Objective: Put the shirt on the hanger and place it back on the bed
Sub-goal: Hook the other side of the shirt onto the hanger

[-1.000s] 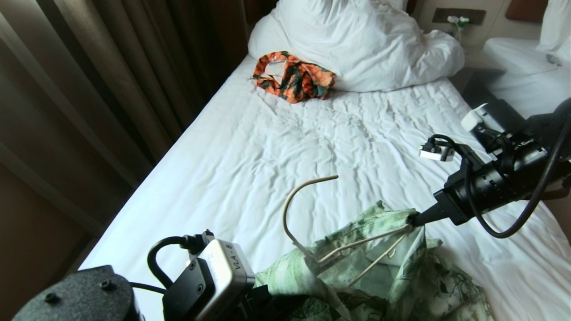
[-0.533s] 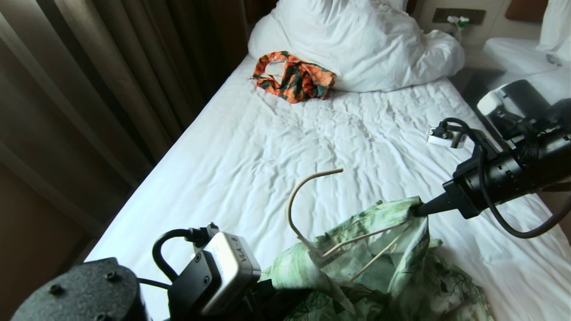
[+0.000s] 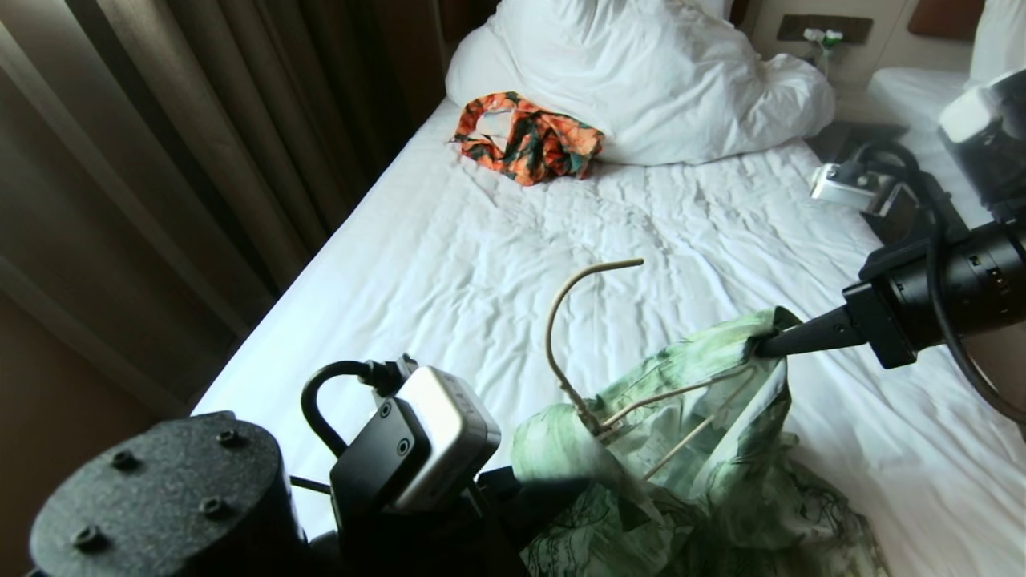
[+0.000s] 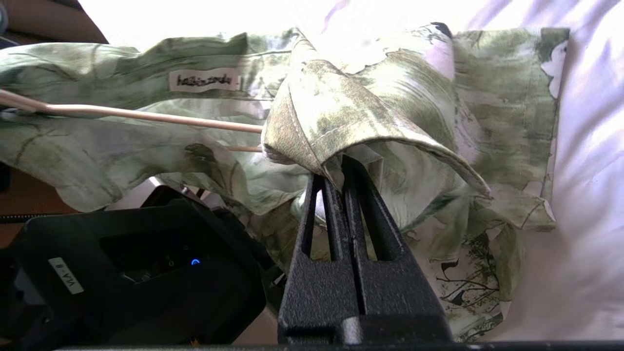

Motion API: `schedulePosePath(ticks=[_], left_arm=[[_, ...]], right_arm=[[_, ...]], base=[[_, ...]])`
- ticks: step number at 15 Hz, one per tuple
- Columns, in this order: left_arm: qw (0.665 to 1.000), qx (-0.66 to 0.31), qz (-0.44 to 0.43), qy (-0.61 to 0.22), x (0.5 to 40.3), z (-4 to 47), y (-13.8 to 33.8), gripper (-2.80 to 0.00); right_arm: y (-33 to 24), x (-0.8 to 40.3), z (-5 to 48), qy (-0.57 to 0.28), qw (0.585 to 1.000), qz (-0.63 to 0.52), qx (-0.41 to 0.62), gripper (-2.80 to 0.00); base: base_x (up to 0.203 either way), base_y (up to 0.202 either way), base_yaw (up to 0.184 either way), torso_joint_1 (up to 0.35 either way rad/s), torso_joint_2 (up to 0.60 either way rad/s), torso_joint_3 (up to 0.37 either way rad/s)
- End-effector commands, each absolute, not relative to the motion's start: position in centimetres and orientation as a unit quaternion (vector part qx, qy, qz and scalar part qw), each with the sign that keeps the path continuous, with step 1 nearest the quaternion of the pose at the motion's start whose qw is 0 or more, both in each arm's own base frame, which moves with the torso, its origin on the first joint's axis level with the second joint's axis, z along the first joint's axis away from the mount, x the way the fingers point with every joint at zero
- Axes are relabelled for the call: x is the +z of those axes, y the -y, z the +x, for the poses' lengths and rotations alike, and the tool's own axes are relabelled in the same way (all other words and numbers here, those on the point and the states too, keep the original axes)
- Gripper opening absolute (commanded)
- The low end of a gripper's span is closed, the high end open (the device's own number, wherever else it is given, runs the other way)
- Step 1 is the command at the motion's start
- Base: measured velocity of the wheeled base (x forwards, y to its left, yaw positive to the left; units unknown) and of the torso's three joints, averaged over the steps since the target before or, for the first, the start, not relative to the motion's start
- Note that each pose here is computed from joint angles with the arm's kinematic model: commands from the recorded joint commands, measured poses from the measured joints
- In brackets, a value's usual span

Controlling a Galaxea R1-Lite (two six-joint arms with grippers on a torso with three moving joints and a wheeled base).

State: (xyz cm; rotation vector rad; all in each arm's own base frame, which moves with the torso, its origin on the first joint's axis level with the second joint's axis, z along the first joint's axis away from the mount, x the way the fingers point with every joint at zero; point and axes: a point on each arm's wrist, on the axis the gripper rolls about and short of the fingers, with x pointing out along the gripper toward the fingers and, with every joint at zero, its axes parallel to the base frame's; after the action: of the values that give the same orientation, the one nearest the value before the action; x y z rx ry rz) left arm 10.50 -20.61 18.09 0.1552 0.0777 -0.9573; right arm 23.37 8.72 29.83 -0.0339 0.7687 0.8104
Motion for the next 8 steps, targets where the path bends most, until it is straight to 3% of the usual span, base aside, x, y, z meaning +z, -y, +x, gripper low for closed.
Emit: schedulePosePath(ticks=[1, 8], left_arm=[[0.887, -0.457, 0.065, -0.026, 18.8, 11.1, 21.4, -2.80], [0.891, -0.452, 0.044, 0.002, 20.7, 12.8, 24.4, -2.80]], right_arm=[[-8.6, 31.0, 22.2, -0.344, 0.853, -0.019, 0.392, -2.80], [-8.9, 33.7, 20.3, -0.259, 0.867, -0.028, 0.426, -2.80]], base=[[0.000, 0.000, 0.000, 0.000, 0.00, 0.000], [0.000, 0.000, 0.000, 0.000, 0.00, 0.000]])
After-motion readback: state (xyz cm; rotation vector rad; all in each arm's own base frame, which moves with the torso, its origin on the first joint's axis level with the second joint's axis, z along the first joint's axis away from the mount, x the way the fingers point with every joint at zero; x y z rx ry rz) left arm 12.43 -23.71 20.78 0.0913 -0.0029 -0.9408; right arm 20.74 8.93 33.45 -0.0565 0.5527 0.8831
